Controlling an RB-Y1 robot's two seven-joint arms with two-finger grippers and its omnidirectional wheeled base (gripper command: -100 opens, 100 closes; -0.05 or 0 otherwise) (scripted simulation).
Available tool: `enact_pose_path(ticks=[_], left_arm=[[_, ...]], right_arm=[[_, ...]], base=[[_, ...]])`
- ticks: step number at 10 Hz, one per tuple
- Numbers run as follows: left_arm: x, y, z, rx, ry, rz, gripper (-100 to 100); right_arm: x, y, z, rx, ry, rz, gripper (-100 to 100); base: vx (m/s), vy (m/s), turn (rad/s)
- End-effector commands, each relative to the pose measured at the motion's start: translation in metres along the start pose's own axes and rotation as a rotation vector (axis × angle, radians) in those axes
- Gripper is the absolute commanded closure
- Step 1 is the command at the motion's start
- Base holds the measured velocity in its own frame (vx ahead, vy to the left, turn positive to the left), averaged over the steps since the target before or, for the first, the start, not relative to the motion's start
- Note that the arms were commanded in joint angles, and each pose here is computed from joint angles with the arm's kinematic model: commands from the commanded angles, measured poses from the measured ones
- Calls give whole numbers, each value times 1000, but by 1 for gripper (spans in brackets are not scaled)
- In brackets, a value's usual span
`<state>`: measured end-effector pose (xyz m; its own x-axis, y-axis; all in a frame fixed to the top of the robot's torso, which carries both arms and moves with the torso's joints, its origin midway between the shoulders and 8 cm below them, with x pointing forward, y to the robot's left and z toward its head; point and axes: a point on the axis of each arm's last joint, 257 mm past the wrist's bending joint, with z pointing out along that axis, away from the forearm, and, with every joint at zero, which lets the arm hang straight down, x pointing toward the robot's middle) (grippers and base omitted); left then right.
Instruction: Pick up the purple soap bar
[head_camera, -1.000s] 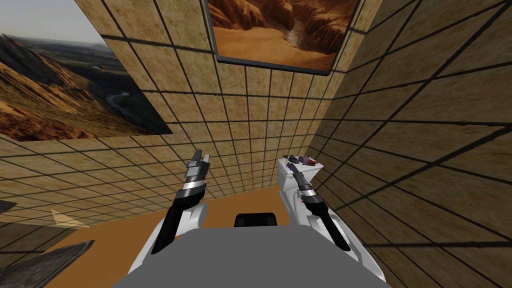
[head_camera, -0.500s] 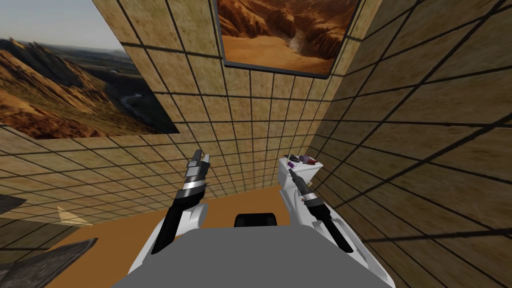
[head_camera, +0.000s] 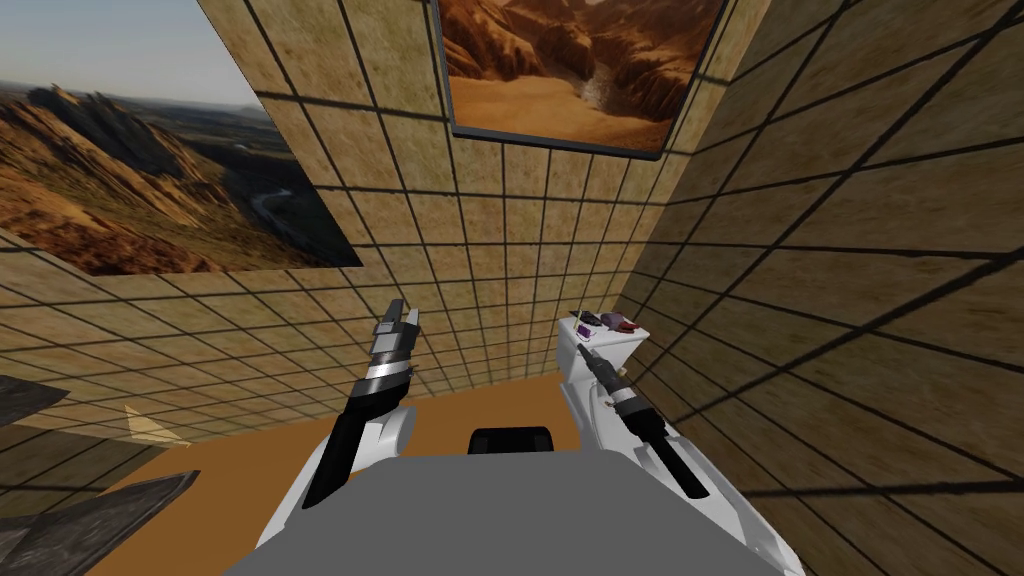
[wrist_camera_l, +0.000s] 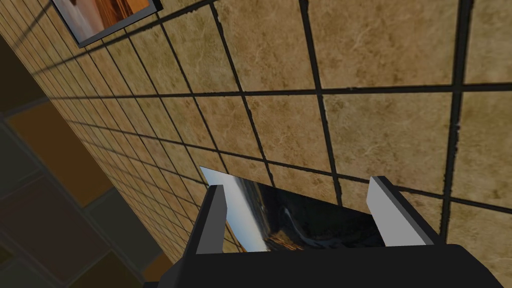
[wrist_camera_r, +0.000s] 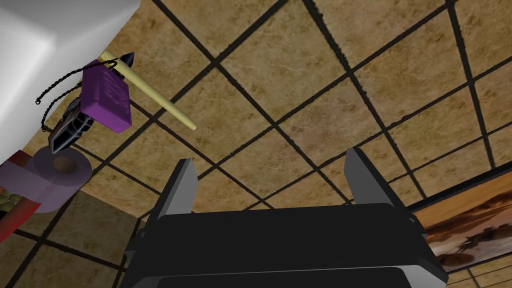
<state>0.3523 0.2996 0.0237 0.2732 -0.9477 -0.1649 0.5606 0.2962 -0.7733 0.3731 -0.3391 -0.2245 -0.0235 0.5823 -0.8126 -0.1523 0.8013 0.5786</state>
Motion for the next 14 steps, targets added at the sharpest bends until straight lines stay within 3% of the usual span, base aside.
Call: enact_pose_path(ticks=[1,11,12,13,14], left_arm=[[0,0,0,0,0,0,0],[0,0,0,0,0,0,0],[0,0,0,0,0,0,0],[0,0,0,0,0,0,0],[0,0,0,0,0,0,0]], right_arm=[[8,-21,-3,32,55,-89,-100],[17,-100,-14,124,260,-453,-100],[16,-94,-13,117,247,-427,-100],[16,-95,-13,119,249,-433,0],[6,-110,-4,159,231,-434,-100]], base=[[84,-76,90],[82,-72,67],[46,-36,25],[9,-8,-2],[-83,-25,327]])
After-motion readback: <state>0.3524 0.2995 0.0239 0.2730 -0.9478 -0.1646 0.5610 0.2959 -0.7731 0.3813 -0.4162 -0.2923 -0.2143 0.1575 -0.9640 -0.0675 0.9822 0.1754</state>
